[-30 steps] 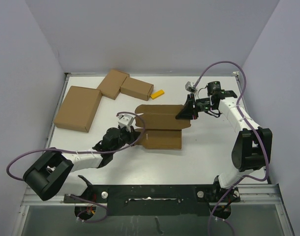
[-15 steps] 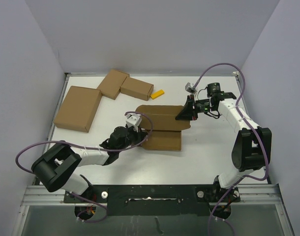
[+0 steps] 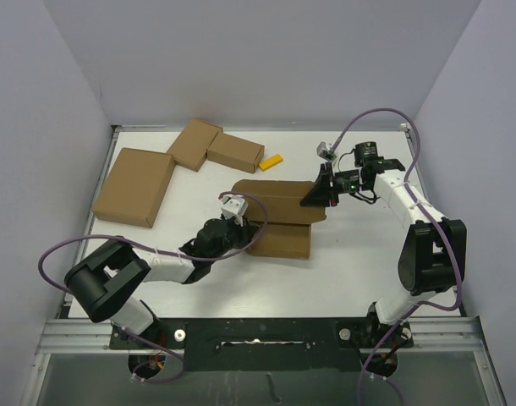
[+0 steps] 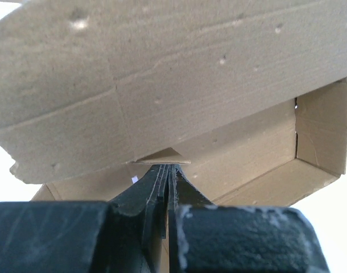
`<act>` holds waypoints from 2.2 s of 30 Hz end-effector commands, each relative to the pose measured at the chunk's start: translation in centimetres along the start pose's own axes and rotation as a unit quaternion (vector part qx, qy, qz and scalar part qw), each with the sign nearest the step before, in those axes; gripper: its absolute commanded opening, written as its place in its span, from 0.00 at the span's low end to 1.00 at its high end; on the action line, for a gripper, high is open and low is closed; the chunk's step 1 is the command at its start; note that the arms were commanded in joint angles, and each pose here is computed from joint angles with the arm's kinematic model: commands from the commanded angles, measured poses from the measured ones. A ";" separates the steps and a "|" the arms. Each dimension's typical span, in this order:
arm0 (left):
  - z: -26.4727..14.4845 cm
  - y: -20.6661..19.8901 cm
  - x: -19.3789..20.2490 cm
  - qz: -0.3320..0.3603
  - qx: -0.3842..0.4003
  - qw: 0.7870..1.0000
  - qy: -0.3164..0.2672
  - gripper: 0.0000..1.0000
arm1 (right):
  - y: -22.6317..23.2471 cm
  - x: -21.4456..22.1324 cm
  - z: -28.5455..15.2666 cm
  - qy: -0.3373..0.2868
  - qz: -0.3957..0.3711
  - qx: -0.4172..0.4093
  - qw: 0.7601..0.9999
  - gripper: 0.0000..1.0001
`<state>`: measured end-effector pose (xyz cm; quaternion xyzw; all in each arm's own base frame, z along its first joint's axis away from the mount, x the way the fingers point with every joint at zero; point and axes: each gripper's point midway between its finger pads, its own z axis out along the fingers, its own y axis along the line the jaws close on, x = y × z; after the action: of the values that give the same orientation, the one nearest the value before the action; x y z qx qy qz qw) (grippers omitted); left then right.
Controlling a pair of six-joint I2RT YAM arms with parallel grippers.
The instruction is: Fold the paper box
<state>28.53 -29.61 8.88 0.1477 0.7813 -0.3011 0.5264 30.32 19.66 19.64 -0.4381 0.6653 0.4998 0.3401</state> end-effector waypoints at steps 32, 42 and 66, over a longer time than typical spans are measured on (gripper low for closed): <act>-5.7 -2.2 -2.2 -0.024 0.037 0.999 0.021 0.01 | -1.1 -0.3 -1.1 0.000 -0.006 0.031 0.999 0.00; -9.3 -0.3 1.0 -0.065 -0.014 0.994 0.092 0.00 | -1.2 -0.2 -1.1 -0.002 -0.006 0.028 1.000 0.00; -1.9 0.6 1.9 -0.049 -0.021 0.997 0.056 0.00 | -1.1 0.0 -0.9 -0.002 -0.002 0.021 1.000 0.00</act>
<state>23.85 -25.05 3.36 0.1153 0.8676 -0.2554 0.4108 31.47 18.43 18.93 -0.4279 0.6884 0.4729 0.3455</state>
